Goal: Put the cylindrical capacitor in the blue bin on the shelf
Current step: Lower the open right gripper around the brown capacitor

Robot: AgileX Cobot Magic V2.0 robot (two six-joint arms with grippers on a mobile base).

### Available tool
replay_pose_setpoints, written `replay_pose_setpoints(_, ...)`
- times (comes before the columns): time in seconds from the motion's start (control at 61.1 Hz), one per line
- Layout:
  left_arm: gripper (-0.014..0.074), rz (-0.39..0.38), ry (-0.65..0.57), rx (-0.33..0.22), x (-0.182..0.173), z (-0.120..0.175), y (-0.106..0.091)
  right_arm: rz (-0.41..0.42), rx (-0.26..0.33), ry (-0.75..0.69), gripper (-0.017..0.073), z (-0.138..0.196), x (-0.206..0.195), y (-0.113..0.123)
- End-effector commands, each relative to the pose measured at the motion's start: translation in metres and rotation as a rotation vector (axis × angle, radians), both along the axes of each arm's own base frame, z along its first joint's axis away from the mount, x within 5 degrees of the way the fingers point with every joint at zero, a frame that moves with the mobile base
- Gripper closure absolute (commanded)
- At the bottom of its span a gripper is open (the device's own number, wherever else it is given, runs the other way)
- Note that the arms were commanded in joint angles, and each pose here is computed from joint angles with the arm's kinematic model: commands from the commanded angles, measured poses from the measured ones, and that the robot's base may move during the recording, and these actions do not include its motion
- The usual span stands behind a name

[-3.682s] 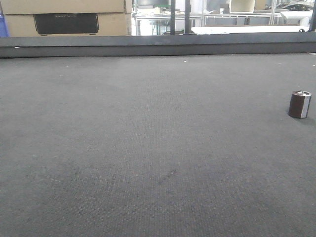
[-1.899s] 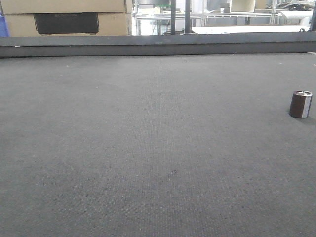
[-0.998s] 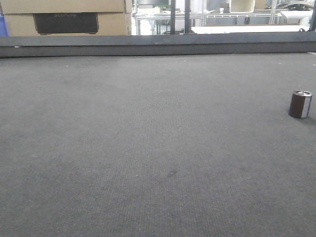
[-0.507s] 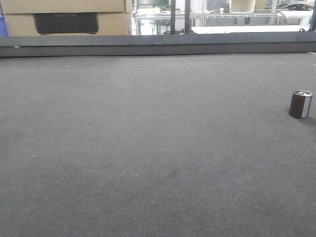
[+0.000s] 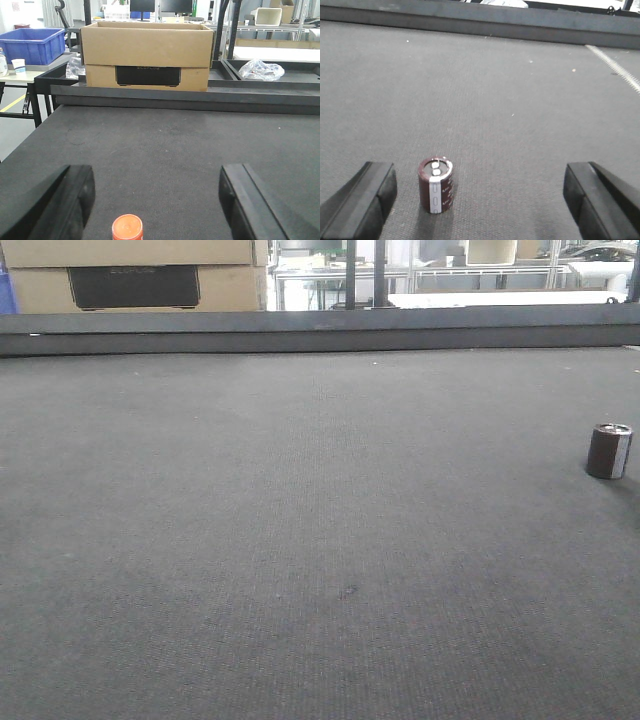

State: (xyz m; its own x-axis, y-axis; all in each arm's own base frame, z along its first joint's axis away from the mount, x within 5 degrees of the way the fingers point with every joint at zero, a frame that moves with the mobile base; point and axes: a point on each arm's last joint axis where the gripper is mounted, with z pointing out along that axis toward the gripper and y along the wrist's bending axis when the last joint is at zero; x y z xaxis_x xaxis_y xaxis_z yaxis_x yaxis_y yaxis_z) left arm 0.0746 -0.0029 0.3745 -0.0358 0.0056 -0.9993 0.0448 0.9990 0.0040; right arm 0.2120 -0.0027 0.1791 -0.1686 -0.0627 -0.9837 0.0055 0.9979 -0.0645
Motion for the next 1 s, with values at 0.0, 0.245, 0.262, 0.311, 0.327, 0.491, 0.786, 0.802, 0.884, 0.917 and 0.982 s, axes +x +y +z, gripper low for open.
replay_pose_setpoints(0.0, 0.0169, -0.008, -0.013, 0.002, 0.001, 0.001, -0.001, 0.001, -0.005, -0.064, -0.0009, -0.005, 0.008, -0.001)
replay_pose_setpoints(0.245, 0.0169, -0.008, -0.013, 0.002, 0.001, 0.001, -0.001, 0.069, -0.001, -0.041, -0.0009, -0.022, 0.044, 0.005)
replay_pose_setpoints(0.262, 0.0169, -0.008, -0.013, 0.002, 0.001, 0.001, -0.001, 0.069, -0.001, -0.041, -0.0009, -0.023, 0.047, 0.005)
replay_pose_setpoints(0.311, 0.0169, -0.008, -0.013, 0.002, 0.001, 0.001, -0.001, 0.069, -0.001, -0.037, -0.0009, -0.025, 0.053, 0.005)
replay_pose_setpoints(0.327, 0.0169, -0.008, -0.013, 0.002, 0.001, 0.001, -0.001, 0.069, -0.001, -0.035, -0.0009, -0.027, 0.055, 0.005)
replay_pose_setpoints(0.491, 0.0169, -0.008, -0.013, 0.002, 0.001, 0.001, -0.001, 0.069, 0.001, 0.001, -0.0009, -0.041, 0.07, 0.004)
replay_pose_setpoints(0.786, 0.0169, -0.008, -0.013, 0.002, 0.001, 0.001, -0.001, 0.115, -0.01, 0.05, -0.0009, -0.063, 0.09, 0.008)
replay_pose_setpoints(0.802, 0.0169, -0.008, -0.013, 0.002, 0.001, 0.001, -0.001, 0.115, -0.009, 0.051, -0.0009, -0.064, 0.091, 0.008)
replay_pose_setpoints(0.884, 0.0169, -0.008, -0.013, 0.002, 0.001, 0.001, -0.001, 0.115, -0.009, 0.072, -0.0009, -0.07, 0.092, 0.008)
replay_pose_setpoints(0.917, 0.0169, -0.008, -0.013, 0.002, 0.001, 0.001, -0.001, 0.115, -0.008, 0.076, -0.0009, -0.071, 0.093, 0.008)
replay_pose_setpoints(0.982, 0.0169, -0.008, -0.013, 0.002, 0.001, 0.001, -0.001, 0.115, -0.008, 0.083, 0.0014, -0.074, 0.093, 0.008)
